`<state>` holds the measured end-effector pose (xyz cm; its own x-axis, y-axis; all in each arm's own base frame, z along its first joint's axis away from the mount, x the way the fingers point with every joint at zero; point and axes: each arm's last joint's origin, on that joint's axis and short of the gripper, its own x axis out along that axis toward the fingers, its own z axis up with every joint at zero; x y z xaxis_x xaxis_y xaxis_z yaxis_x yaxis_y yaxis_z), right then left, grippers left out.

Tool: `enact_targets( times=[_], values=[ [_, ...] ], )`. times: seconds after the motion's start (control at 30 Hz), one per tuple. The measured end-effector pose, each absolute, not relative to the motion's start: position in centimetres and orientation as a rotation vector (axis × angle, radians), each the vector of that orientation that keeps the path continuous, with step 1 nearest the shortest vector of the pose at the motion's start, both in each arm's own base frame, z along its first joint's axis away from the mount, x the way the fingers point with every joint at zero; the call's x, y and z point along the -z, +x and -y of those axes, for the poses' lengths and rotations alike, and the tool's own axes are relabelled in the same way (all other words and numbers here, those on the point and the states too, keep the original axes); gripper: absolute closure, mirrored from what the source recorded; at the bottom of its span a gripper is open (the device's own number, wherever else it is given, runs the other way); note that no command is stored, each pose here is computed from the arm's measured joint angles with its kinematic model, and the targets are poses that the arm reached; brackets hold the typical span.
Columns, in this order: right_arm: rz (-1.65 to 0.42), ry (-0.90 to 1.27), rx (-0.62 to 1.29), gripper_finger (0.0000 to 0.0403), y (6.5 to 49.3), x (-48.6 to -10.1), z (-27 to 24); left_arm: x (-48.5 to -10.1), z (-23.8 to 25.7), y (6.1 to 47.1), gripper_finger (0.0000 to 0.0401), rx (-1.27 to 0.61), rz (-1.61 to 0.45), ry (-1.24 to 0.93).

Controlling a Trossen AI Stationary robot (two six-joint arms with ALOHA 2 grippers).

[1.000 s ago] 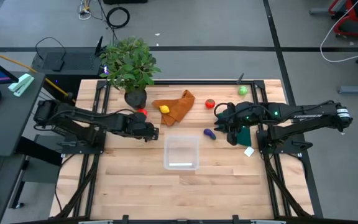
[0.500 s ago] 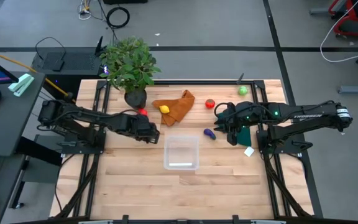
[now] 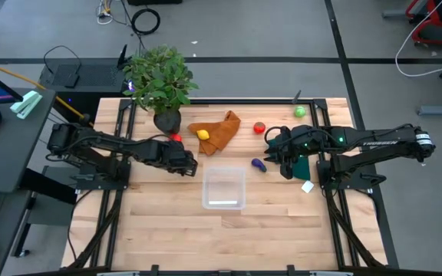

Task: Pick and placing Produce into tupperware
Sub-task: Put the green bell pepper into the transparent bin

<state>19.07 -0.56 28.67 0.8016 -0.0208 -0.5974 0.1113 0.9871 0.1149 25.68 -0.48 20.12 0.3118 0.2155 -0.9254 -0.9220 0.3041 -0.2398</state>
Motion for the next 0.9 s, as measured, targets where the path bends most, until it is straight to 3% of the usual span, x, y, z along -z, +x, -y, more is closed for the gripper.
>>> enact_targets(
  times=[0.33, 0.5, 0.67, 0.9],
  values=[
    [-0.637, 0.169, 0.078, 0.0308, 19.07, -28.67, 0.56, -20.15, 0.37, 25.8, 0.0143, -0.959, -0.891, -1.018],
    [-0.637, 0.17, 0.079, 0.0308, 19.07, -28.67, 0.56, -20.12, 0.22, 25.67, 0.0081, -0.979, -0.893, -1.009],
    [-0.636, 0.203, 0.09, 0.0308, 19.07, -28.67, 0.56, -20.02, 0.02, 25.35, 0.0056, -1.021, -0.905, -1.015],
    [-0.635, 0.212, 0.093, 0.0308, 19.08, -28.68, 0.56, -19.28, 0.01, 25.66, 0.0061, -1.041, -0.926, -0.993]
  ],
)
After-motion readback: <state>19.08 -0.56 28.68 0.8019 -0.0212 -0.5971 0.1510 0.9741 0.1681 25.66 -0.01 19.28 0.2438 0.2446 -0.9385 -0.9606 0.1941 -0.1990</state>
